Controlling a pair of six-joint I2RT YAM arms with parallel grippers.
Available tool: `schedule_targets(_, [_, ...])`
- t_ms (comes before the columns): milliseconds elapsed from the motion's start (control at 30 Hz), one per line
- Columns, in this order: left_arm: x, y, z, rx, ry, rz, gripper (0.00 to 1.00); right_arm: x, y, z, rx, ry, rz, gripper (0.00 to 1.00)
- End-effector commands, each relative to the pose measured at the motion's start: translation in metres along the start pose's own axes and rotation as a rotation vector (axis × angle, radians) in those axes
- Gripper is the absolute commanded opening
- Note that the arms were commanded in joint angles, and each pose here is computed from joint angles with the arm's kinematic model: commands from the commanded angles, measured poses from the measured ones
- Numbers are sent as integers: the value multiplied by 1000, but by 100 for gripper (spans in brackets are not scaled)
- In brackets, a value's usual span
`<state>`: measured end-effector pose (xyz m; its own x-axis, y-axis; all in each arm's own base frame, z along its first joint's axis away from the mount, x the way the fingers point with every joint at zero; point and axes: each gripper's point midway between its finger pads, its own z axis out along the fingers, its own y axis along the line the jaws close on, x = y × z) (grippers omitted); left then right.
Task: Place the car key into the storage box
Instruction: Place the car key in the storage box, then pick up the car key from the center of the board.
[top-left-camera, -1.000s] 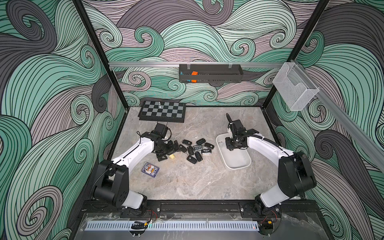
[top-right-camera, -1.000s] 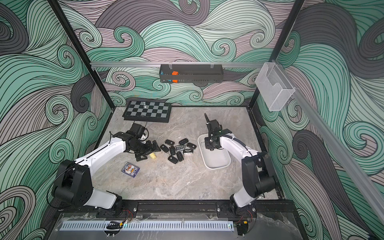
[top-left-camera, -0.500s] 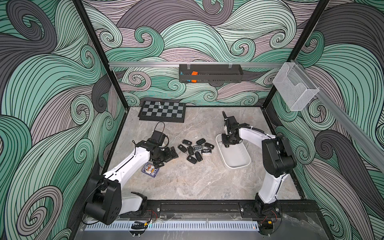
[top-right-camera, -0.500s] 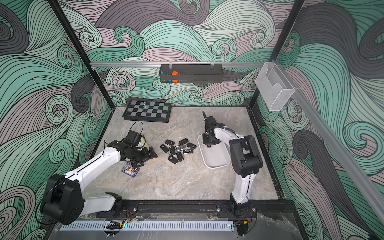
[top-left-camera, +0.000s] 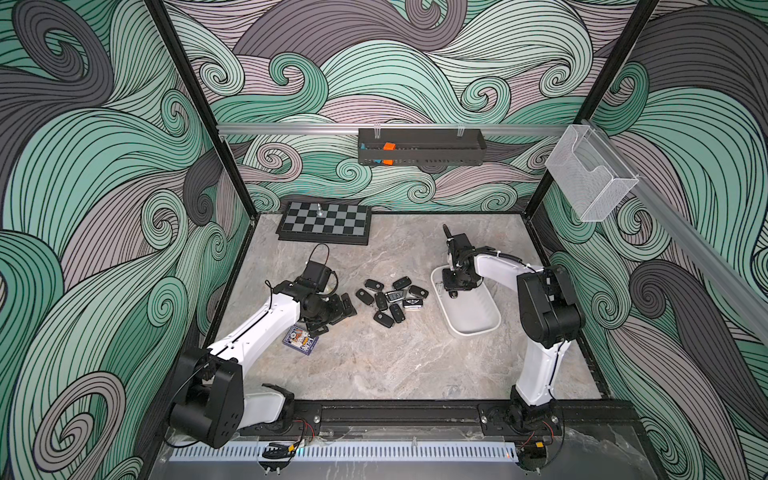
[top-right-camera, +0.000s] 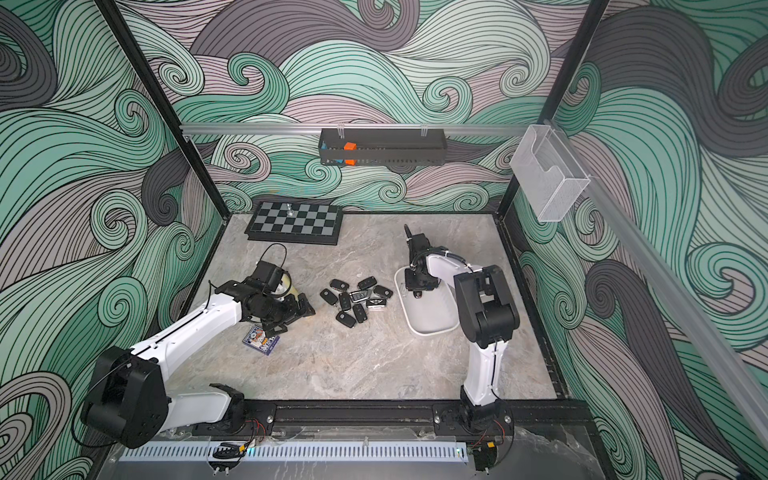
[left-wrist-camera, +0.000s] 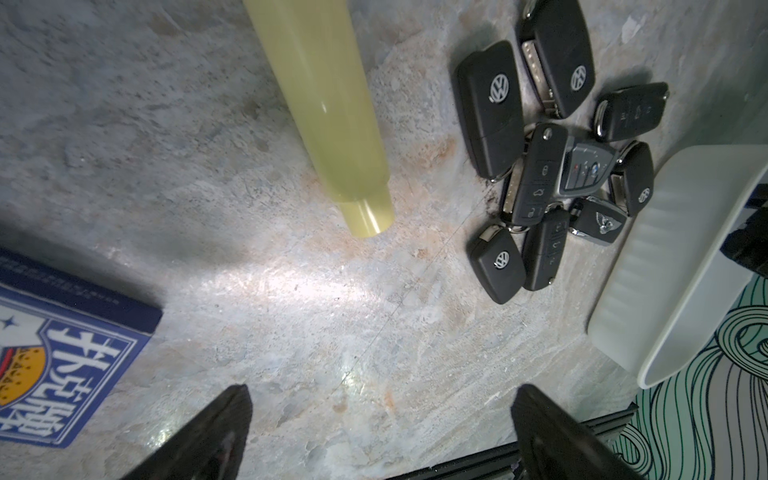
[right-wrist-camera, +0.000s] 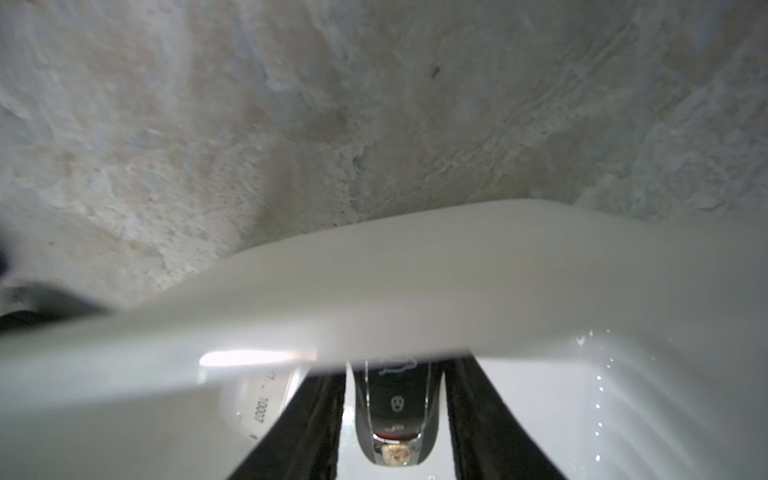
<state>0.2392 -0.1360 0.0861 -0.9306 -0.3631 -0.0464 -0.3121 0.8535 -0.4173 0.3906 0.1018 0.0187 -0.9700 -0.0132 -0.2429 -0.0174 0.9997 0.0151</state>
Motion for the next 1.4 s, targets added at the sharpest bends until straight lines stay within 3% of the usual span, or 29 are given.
schedule_targets(0, [-8, -11, -7, 18, -25, 25, 99, -18, 0, -24, -10, -72, 23, 47])
schedule_targets(367, [5, -6, -12, 29, -4, 44, 98, -8, 13, -105, -162, -207, 68, 54])
schedule_targets(700, [23, 2, -12, 74, 2, 12, 99, 74, 65, -154, -453, -207, -12, 60])
schedule_targets(1033, [35, 6, -8, 109, 6, -55, 99, 154, 88, -149, -572, -186, -20, 61])
schedule_targets(1367, [12, -16, -7, 131, -14, -67, 99, 158, 127, -137, -569, -93, -203, 59])
